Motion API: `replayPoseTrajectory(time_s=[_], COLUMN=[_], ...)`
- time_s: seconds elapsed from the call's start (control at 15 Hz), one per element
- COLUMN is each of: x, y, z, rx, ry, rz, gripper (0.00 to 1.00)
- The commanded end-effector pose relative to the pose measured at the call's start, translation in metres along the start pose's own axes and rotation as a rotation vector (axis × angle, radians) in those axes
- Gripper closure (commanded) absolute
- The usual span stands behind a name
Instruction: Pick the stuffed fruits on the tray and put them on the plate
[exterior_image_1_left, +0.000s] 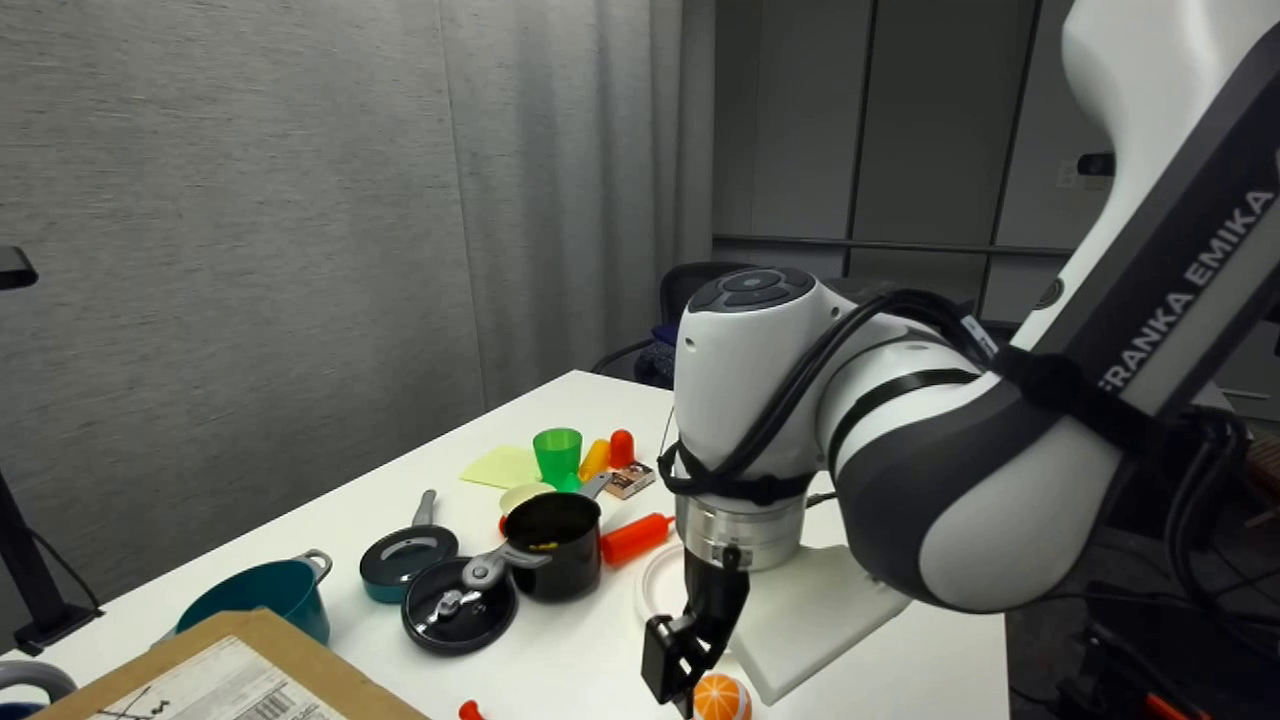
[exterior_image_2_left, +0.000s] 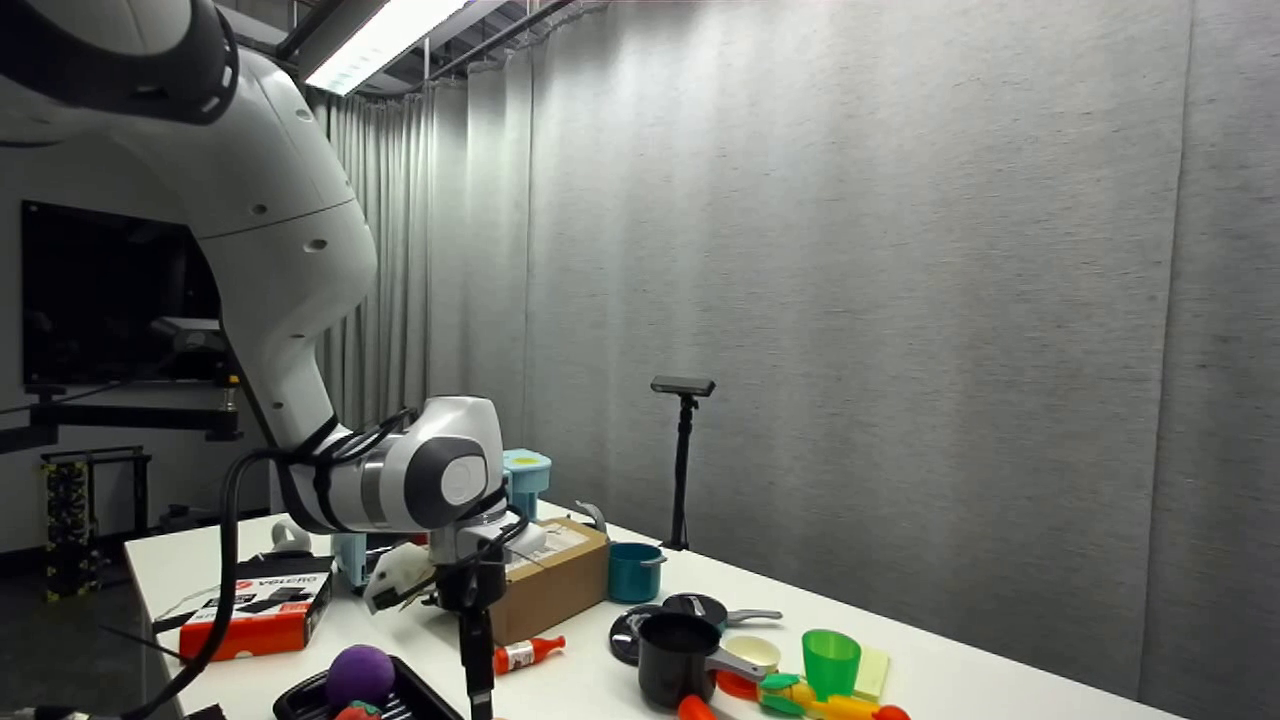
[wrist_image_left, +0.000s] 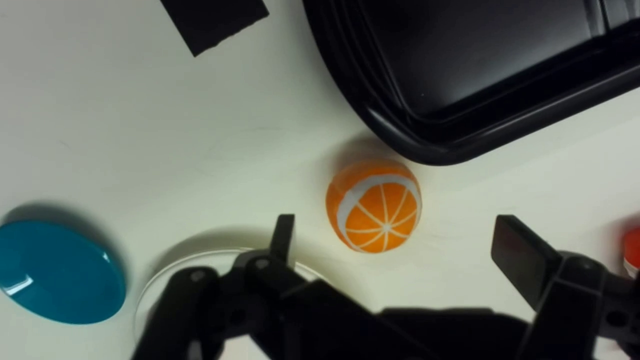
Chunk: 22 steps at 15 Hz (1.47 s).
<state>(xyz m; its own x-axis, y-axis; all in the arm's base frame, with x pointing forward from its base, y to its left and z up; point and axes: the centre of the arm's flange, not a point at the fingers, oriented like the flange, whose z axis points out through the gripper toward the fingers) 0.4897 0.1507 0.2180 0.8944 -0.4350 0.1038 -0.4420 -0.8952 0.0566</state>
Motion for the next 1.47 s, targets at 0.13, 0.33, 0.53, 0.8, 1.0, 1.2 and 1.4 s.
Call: replayPoseTrajectory(time_s=[0.13,0.33,0.53,0.8,1.0,1.2,1.4], x=[0.000,0.000,0.004,0.006,0.006,0.012,0.019], y=[0.000,0.000,-0.004,-0.008,-0.009,-0.007,-0.004], z=[0.000,0.003,0.010,0.023,0.034,0.042,0.049], rx=[0.000,0.004,0.038,0.058,0.032,0.011,0.000], ry=[0.000,0.003,0.030,0.030,0.022,0.050,0.080], rz=[0.000,-0.003,0.001,-0.017,-0.043,-0.048,-0.074], gripper=[0.00,0.00,0.00,0.00,0.00,0.07,0.42])
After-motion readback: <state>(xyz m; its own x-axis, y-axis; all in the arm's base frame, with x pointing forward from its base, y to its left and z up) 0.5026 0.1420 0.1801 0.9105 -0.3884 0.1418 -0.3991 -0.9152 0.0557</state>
